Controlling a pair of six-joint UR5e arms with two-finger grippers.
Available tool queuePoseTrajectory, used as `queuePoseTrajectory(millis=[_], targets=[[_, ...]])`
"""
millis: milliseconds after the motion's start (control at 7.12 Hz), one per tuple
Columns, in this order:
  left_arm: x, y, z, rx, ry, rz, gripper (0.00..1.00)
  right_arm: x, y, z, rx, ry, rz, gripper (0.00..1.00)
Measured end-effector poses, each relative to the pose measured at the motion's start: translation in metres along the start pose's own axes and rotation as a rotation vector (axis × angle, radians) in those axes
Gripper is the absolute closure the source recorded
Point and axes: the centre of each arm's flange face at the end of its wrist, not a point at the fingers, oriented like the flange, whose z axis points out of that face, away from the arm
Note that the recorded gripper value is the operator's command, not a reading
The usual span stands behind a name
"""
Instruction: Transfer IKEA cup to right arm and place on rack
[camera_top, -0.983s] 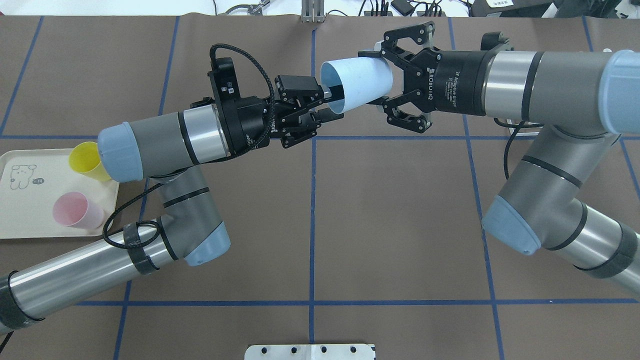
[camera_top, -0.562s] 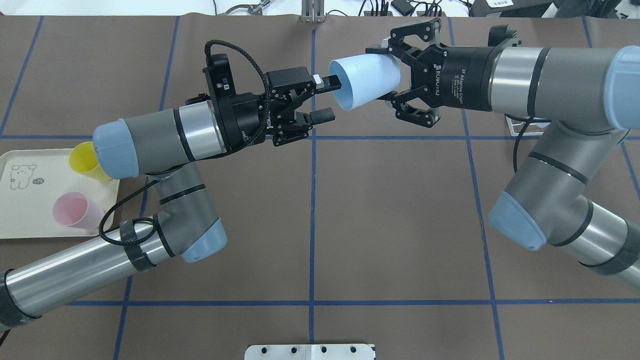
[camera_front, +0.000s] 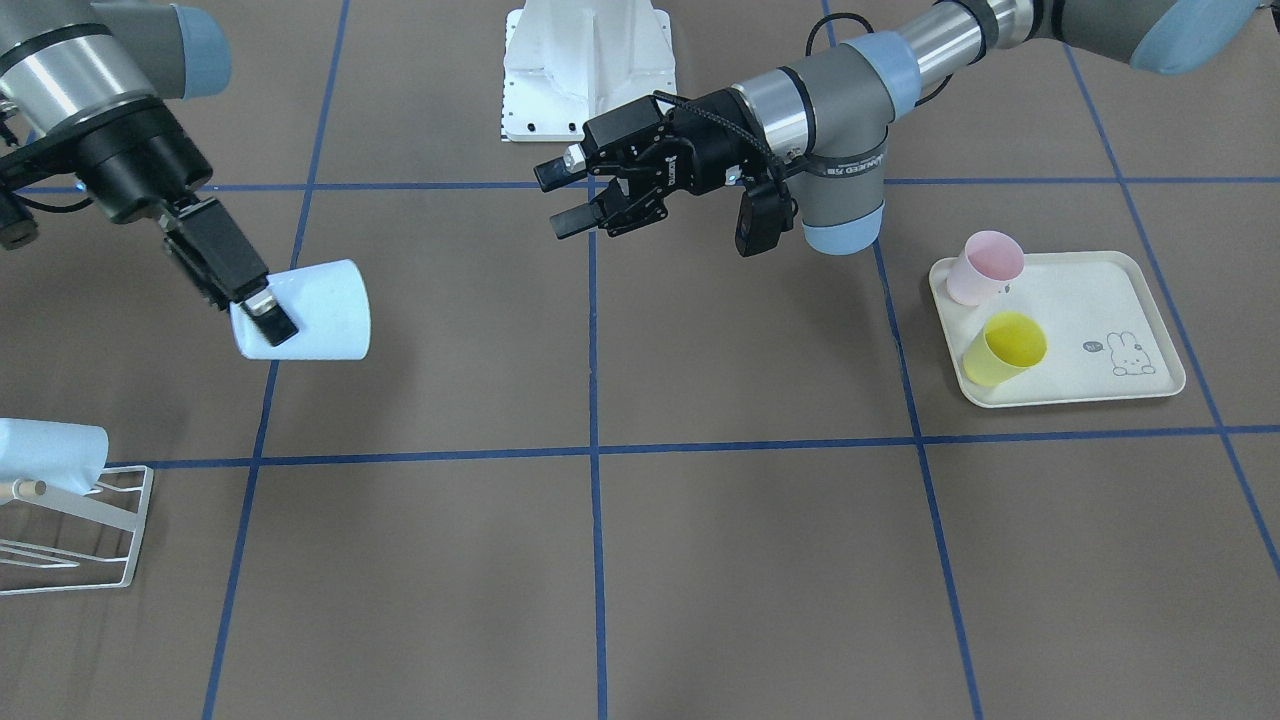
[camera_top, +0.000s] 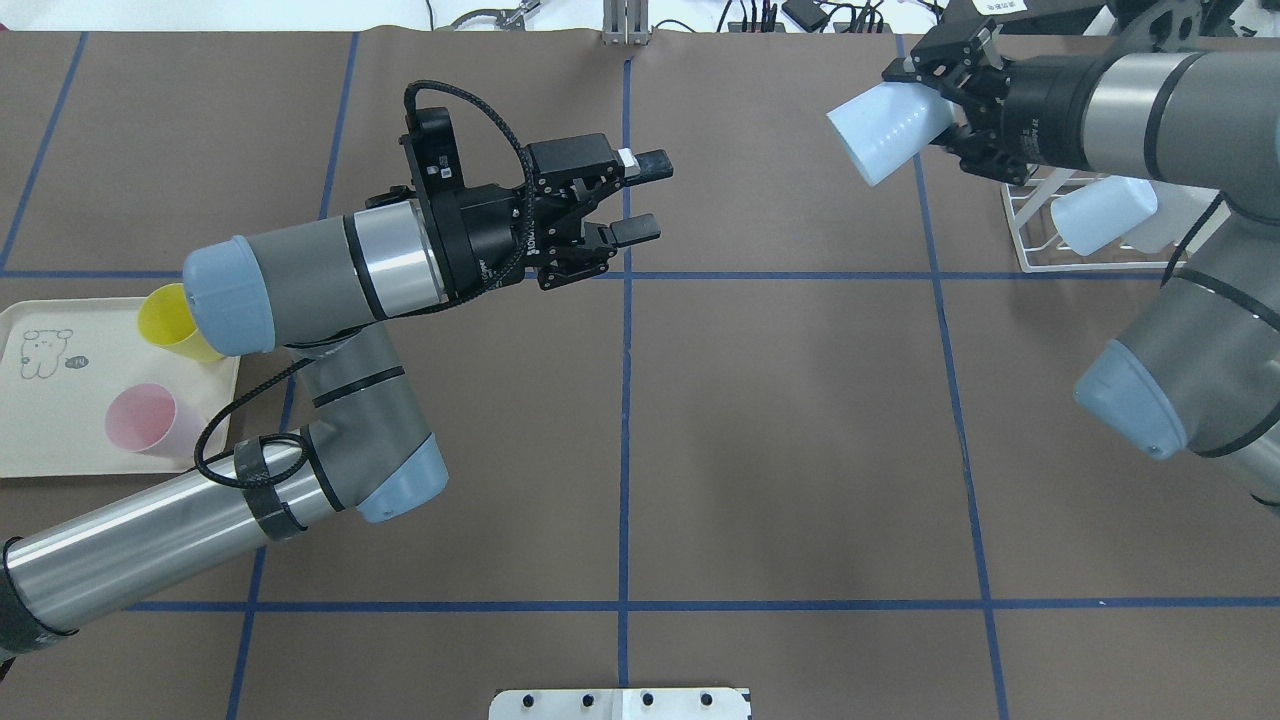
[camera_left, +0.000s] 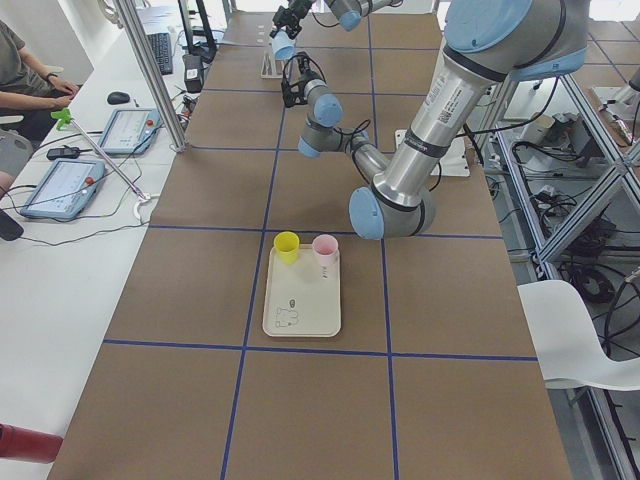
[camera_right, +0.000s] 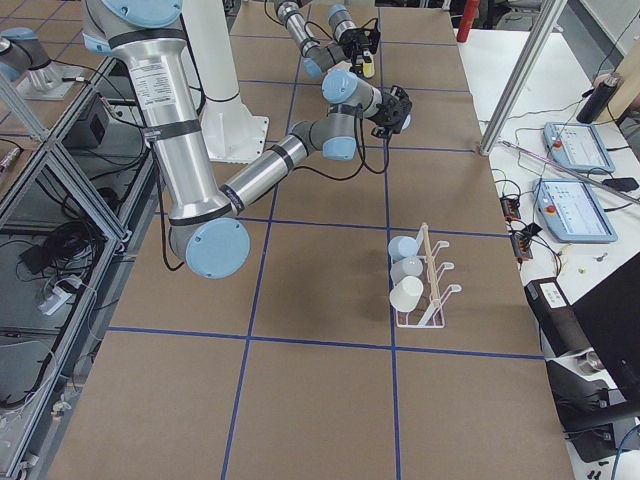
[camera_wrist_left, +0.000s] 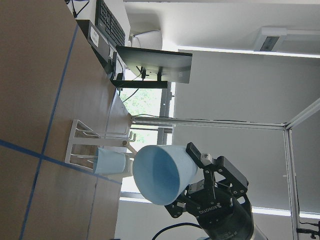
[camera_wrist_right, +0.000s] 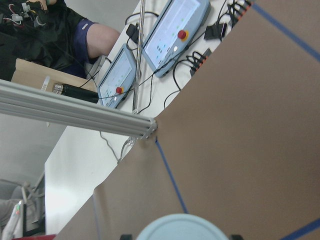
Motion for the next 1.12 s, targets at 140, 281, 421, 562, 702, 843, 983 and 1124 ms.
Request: queuePoseTrajectory(millis=[140,281,421,562,702,843,983,1124], targets=[[-0.002,-0.001,-0.001,0.003,-0.005,0.000,0.21,0.013,-0.023,0.006,0.094,0.080,-0.132,1.00],[-0.005,-0.002,-0.003,0.006,-0.010,-0.001,0.21,0.025,-0.053,0.009,0.180,0.182,-0.245,1.00],[-0.007,-0.003,-0.005,0.009,-0.014,-0.001,0.21,0.036,-0.082,0.009,0.251,0.295,-0.353,1.00],[-0.008,-0.004,-0.005,0.010,-0.016,-0.001,0.21,0.049,-0.105,0.010,0.299,0.392,-0.451,1.00],[-0.009,-0.004,-0.006,0.011,-0.018,-0.002,0.21,0.065,-0.121,0.018,0.332,0.469,-0.514,1.00],[-0.011,-0.004,-0.006,0.011,-0.022,-0.003,0.21,0.082,-0.133,0.028,0.356,0.529,-0.553,1.00],[-0.012,-0.004,-0.007,0.011,-0.024,-0.004,0.21,0.095,-0.141,0.036,0.365,0.568,-0.571,1.00],[-0.013,-0.004,-0.007,0.012,-0.025,-0.004,0.21,0.104,-0.146,0.041,0.369,0.594,-0.575,1.00]])
